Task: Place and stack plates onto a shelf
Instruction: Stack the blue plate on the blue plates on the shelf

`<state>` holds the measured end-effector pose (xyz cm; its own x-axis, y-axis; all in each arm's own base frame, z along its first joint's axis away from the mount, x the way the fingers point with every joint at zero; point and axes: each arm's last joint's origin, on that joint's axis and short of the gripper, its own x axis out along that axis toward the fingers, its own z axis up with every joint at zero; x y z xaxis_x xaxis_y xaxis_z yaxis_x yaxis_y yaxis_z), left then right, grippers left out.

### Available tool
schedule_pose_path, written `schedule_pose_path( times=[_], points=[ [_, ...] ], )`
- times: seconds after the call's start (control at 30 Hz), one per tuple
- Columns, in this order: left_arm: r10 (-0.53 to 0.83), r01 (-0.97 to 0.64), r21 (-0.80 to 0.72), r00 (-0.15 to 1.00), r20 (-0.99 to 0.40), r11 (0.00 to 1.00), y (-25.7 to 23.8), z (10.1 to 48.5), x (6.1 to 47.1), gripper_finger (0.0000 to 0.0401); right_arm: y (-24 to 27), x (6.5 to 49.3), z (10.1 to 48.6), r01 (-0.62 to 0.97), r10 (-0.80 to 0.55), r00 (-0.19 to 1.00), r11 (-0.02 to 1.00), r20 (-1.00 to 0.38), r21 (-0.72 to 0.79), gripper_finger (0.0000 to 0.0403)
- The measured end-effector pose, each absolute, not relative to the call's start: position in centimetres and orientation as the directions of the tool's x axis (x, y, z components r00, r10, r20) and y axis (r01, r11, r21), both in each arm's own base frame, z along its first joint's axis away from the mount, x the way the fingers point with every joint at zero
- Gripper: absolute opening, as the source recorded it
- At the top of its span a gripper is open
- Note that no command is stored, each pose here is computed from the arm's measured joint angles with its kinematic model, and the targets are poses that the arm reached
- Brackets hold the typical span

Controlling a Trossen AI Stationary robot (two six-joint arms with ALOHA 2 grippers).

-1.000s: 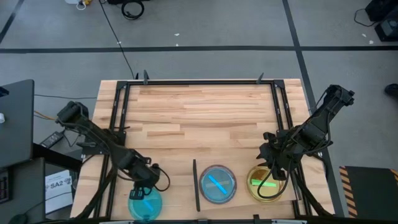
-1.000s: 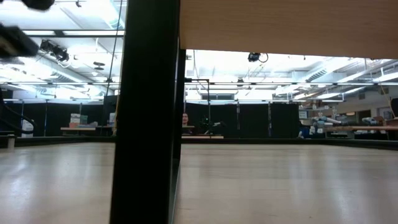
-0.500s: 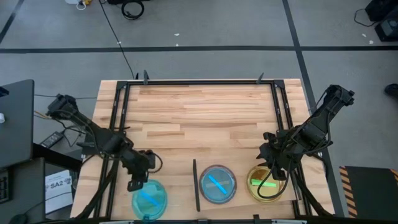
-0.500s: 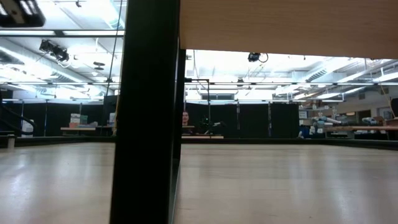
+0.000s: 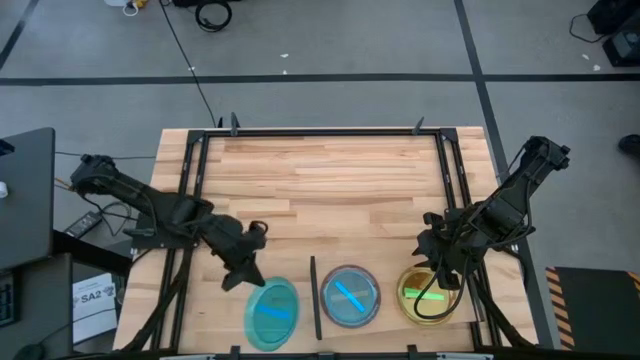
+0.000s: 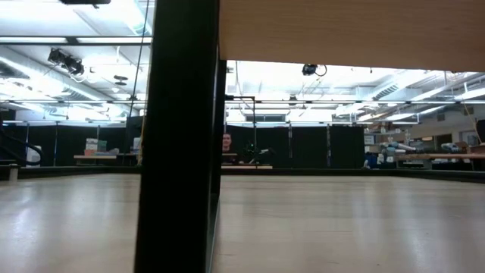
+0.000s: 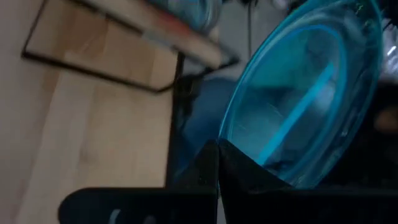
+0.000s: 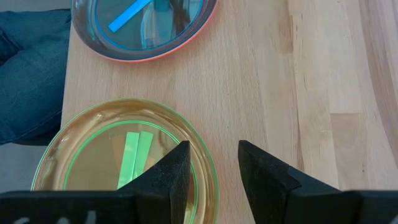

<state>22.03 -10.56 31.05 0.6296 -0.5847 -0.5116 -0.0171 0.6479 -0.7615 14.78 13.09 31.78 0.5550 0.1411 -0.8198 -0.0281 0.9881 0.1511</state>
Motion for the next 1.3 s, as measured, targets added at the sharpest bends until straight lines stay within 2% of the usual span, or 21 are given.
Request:
schedule_pose_path(
  times=[0.23, 0.53, 0.87, 1.1, 1.2, 1.3],
  points=[
    [-0.514, -0.057, -0.842, 0.769, -0.379, 0.536, -8.6, 32.4, 23.7, 0.0002, 13.1, 14.8, 31.8, -0.028, 0.141, 0.555, 0.988, -0.820, 0.151, 0.0142],
    [-0.379, -0.054, -0.879, 0.888, -0.259, 0.474, -6.5, 32.6, 26.6, 0.0002, 13.1, 14.8, 31.8, -0.028, 0.141, 0.555, 0.988, -0.820, 0.151, 0.0142],
    [-0.368, -0.003, -0.903, 0.913, -0.178, 0.429, -6.8, 30.3, 30.8, 0.0002, 13.1, 14.8, 31.8, -0.028, 0.141, 0.555, 0.988, -0.820, 0.151, 0.0142],
    [-0.402, -0.064, -0.929, 0.889, -0.218, 0.364, -7.8, 28.3, 32.1, 0.0002, 13.1, 14.8, 31.8, -0.028, 0.141, 0.555, 0.988, -0.820, 0.151, 0.0142],
    [-0.413, -0.073, -0.928, 0.881, -0.231, 0.364, -8.0, 28.8, 32.4, 0.0002, 13.1, 14.8, 31.8, -0.028, 0.141, 0.555, 0.988, -0.820, 0.151, 0.0142],
    [-0.400, -0.086, -0.905, 0.877, -0.266, 0.416, -8.0, 30.4, 32.6, 0.0002, 13.1, 14.8, 31.8, -0.038, 0.141, 0.555, 0.989, -0.820, 0.145, 0.0141]
  ],
)
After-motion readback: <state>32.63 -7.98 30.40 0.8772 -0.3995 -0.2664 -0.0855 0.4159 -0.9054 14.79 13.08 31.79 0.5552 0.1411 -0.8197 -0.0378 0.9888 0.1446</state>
